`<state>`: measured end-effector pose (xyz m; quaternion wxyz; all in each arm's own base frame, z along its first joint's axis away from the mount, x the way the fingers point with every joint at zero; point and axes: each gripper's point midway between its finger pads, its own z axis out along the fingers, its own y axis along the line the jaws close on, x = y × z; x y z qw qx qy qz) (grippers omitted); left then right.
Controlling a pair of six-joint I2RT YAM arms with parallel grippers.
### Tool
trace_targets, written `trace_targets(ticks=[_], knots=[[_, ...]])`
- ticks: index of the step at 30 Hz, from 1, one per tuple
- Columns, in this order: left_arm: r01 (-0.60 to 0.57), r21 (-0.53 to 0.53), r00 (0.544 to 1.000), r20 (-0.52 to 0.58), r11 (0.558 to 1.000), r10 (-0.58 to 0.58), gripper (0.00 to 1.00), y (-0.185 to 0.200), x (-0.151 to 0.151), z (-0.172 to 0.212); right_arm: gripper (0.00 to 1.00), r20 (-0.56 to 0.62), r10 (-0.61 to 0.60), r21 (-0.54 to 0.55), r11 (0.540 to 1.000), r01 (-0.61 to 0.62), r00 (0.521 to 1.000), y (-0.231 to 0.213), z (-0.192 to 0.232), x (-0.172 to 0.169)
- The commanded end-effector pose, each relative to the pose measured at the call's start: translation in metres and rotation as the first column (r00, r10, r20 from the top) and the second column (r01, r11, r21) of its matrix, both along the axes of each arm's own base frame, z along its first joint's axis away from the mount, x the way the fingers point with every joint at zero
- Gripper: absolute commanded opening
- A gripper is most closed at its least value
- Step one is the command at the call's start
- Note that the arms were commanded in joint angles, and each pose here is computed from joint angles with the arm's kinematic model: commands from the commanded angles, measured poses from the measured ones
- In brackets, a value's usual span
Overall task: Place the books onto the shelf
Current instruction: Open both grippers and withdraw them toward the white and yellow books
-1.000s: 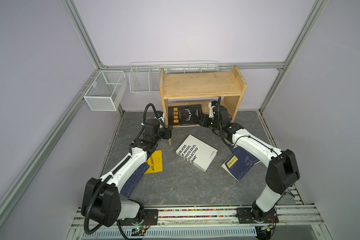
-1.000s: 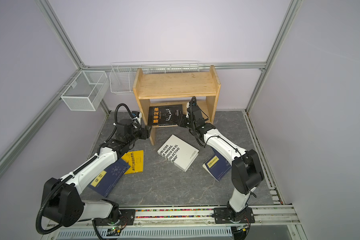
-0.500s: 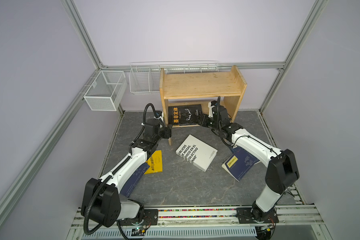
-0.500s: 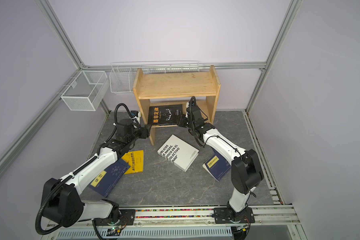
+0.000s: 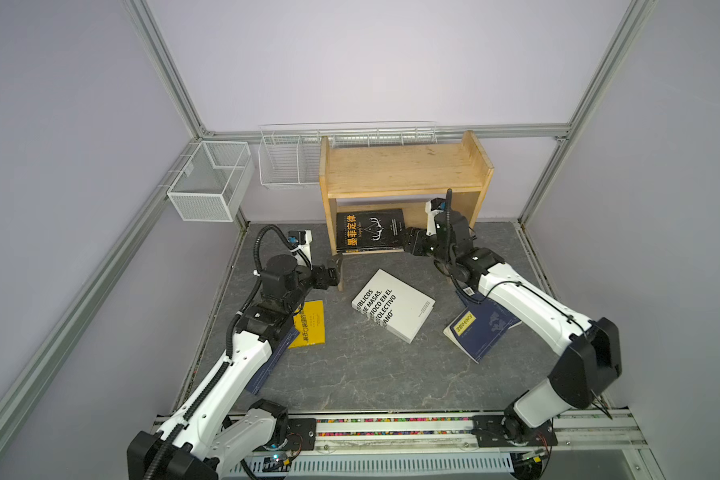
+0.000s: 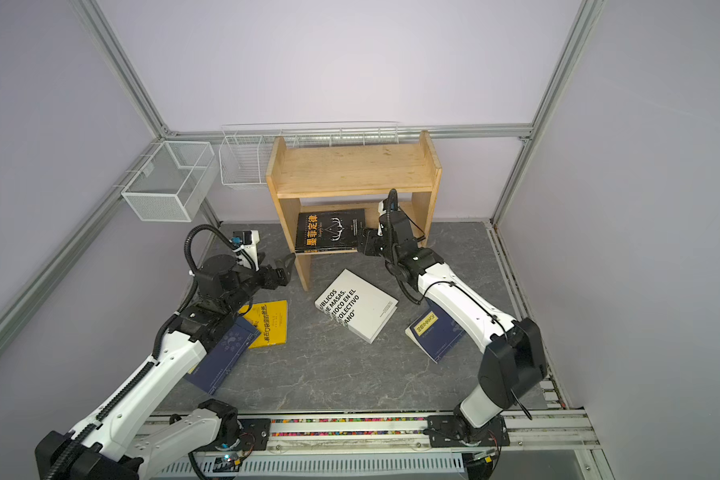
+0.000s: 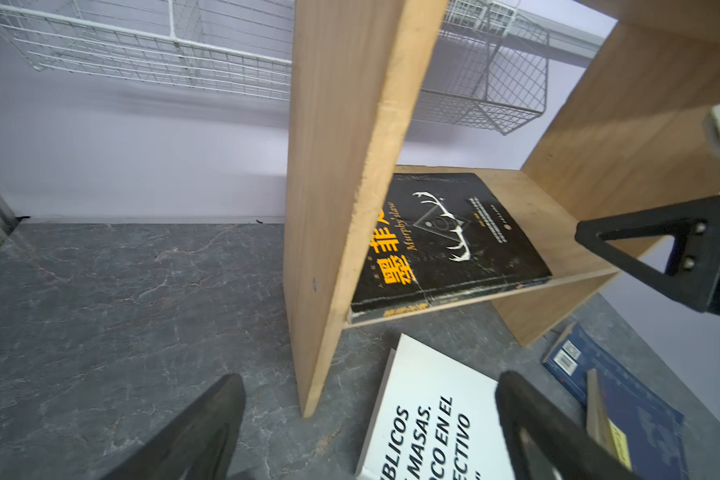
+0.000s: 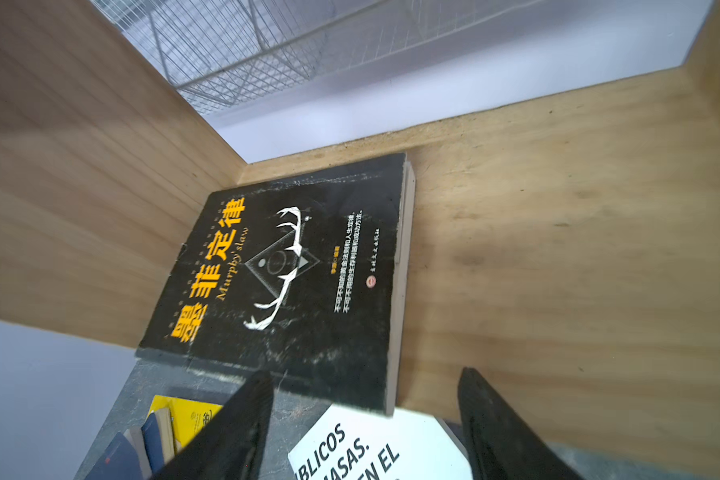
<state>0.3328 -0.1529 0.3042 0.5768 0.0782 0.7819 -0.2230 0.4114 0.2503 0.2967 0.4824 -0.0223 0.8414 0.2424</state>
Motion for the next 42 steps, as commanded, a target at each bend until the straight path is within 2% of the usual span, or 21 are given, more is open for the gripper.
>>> trace_targets(ticks=[1,5,9,11,16,19,23,26,27,30,33,38,42], knots=[[0.128,-0.043,0.989,-0.074,0.991,-0.131,0.95,-0.020,-0.025,-0.013,0.76,-0.018,0.003,-0.046,0.999,-0.004,1.000,-0.021,-0.006,-0.034],[0.124,-0.048,0.984,-0.119,0.991,-0.129,0.98,-0.027,-0.040,-0.027,0.84,-0.075,-0.062,-0.093,0.994,0.055,0.995,-0.054,-0.029,-0.067],[0.154,-0.154,0.960,-0.212,0.976,-0.185,0.99,-0.042,-0.051,-0.054,0.99,-0.141,-0.154,-0.158,0.979,0.131,0.978,-0.089,-0.060,-0.094],[0.144,-0.148,0.953,-0.246,0.978,-0.178,0.99,-0.046,-0.055,-0.068,0.99,-0.166,-0.213,-0.181,0.966,0.182,0.963,-0.109,-0.074,-0.101],[-0.039,-0.092,0.940,-0.340,0.995,0.006,0.99,-0.019,-0.049,-0.103,0.98,-0.259,-0.248,-0.124,0.967,0.223,0.933,-0.123,-0.112,-0.118],[-0.203,-0.025,0.899,-0.401,0.979,0.176,0.99,0.010,-0.041,-0.128,0.98,-0.308,-0.248,-0.081,0.969,0.235,0.918,-0.120,-0.130,-0.122],[-0.430,0.011,0.781,-0.497,0.903,0.378,0.99,0.061,-0.030,-0.164,1.00,-0.335,-0.160,0.025,0.984,0.179,0.928,-0.091,-0.137,-0.122],[-0.515,-0.014,0.737,-0.517,0.857,0.434,0.99,0.089,-0.017,-0.175,1.00,-0.326,-0.106,0.046,0.991,0.128,0.940,-0.061,-0.137,-0.121],[-0.519,-0.034,0.734,-0.530,0.854,0.424,0.99,0.093,-0.012,-0.176,1.00,-0.328,-0.088,0.044,0.993,0.108,0.941,-0.048,-0.138,-0.122],[-0.555,-0.029,0.683,-0.587,0.831,0.435,1.00,0.101,-0.007,-0.181,1.00,-0.329,-0.020,0.050,0.998,0.038,0.944,-0.005,-0.140,-0.123],[-0.530,-0.032,0.658,-0.647,0.847,0.386,1.00,0.091,-0.011,-0.193,0.99,-0.333,0.055,0.058,0.998,-0.038,0.941,0.042,-0.143,-0.125],[-0.552,-0.044,0.585,-0.732,0.833,0.349,0.97,0.084,-0.041,-0.228,0.92,-0.384,0.181,0.095,0.983,-0.157,0.905,0.105,-0.164,-0.127],[-0.551,-0.085,0.588,-0.746,0.830,0.313,0.98,0.077,-0.068,-0.239,0.90,-0.427,0.250,0.105,0.968,-0.228,0.869,0.139,-0.180,-0.131]])
